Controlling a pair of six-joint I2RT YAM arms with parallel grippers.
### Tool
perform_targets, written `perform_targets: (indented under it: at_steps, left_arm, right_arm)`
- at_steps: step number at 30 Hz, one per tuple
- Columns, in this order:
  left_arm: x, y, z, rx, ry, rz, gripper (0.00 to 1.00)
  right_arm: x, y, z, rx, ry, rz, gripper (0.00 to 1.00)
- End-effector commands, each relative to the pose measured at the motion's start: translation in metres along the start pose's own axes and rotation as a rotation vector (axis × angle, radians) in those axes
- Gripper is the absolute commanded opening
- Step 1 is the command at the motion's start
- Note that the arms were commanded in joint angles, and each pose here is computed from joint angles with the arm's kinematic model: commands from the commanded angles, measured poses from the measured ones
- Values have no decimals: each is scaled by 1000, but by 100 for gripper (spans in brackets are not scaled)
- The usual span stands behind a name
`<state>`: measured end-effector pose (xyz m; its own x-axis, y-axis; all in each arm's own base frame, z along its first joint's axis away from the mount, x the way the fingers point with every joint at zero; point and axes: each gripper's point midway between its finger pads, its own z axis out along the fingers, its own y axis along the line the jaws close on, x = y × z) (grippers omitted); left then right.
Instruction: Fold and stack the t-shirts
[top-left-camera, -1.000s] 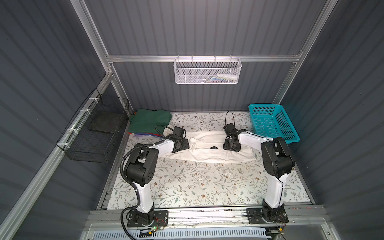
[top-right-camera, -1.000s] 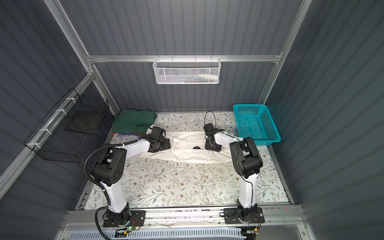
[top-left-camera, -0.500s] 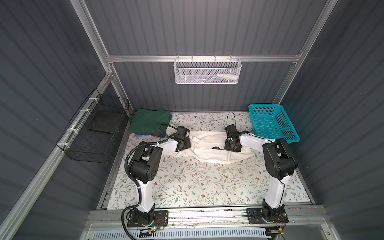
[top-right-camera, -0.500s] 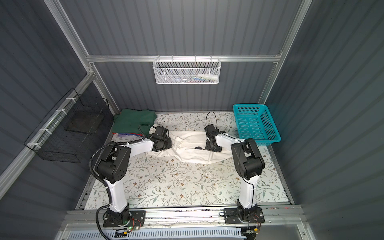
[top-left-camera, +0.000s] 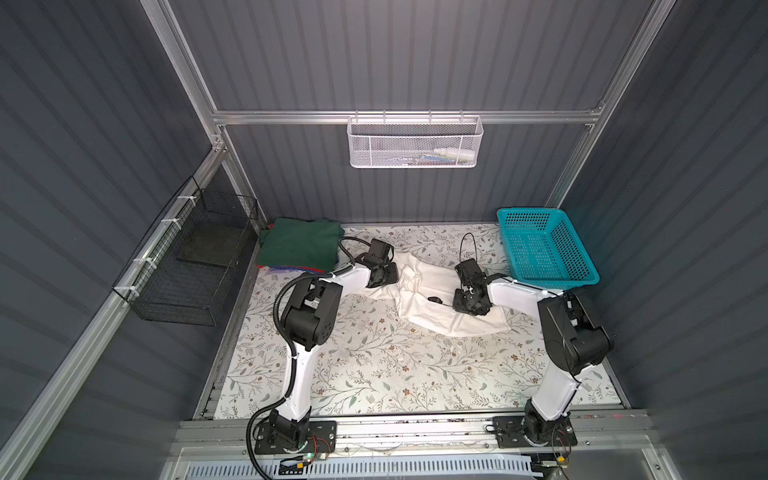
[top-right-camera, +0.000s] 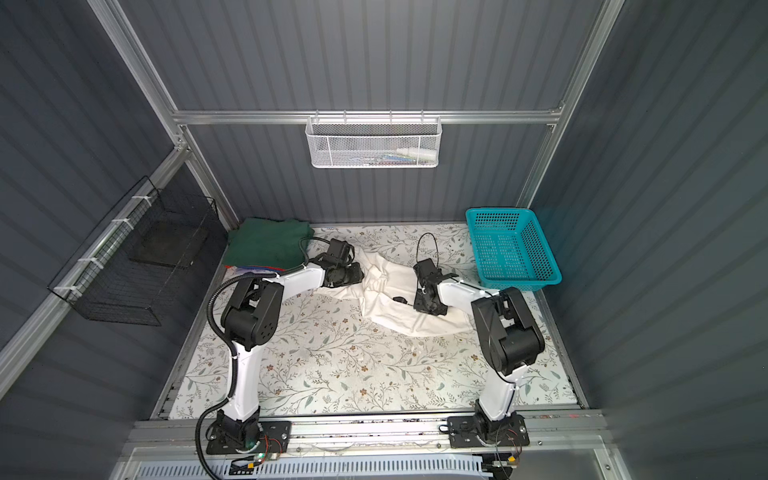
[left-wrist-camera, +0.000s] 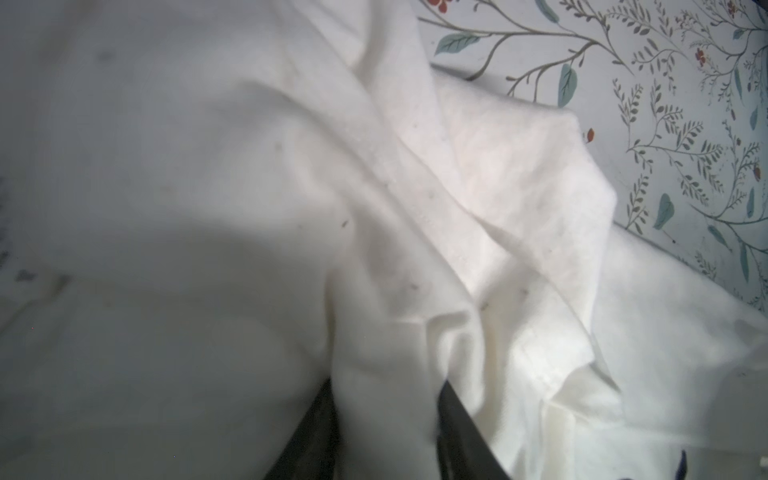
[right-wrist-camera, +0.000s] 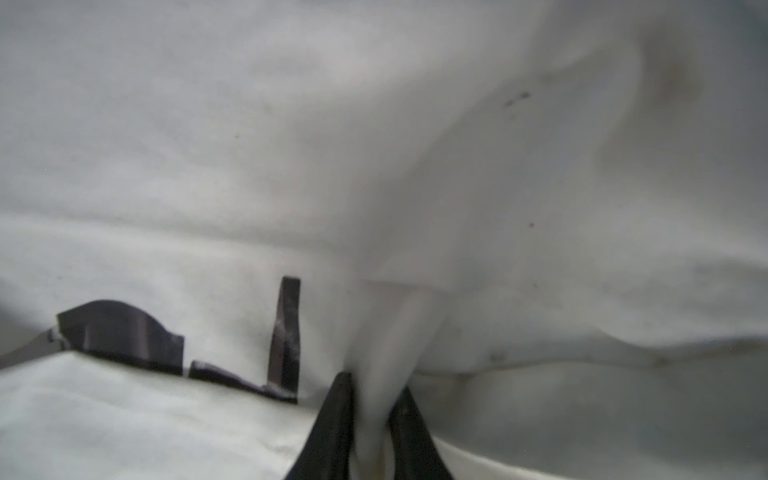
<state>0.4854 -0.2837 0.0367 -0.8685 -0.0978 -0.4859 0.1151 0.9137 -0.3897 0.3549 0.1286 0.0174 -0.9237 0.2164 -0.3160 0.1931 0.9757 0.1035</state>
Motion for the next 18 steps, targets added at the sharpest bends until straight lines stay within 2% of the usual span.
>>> perform_targets:
  at_steps: [1,8,13,18]
  left_arm:
    - [34,16,24,-57,147,36,39]
    - [9,2,46,-44,155,120,40]
    - [-6,-9,57,-15,148,183,41]
    - [-11,-31,69,114,145,234,42]
  right_arm:
    - [43,-4,4,13,118,-5,19]
    - [77,5,-10,-4,143,2,18]
    - [121,23,-23,-48,205,-20,20]
    - [148,49,-26,-102,261,-79,21]
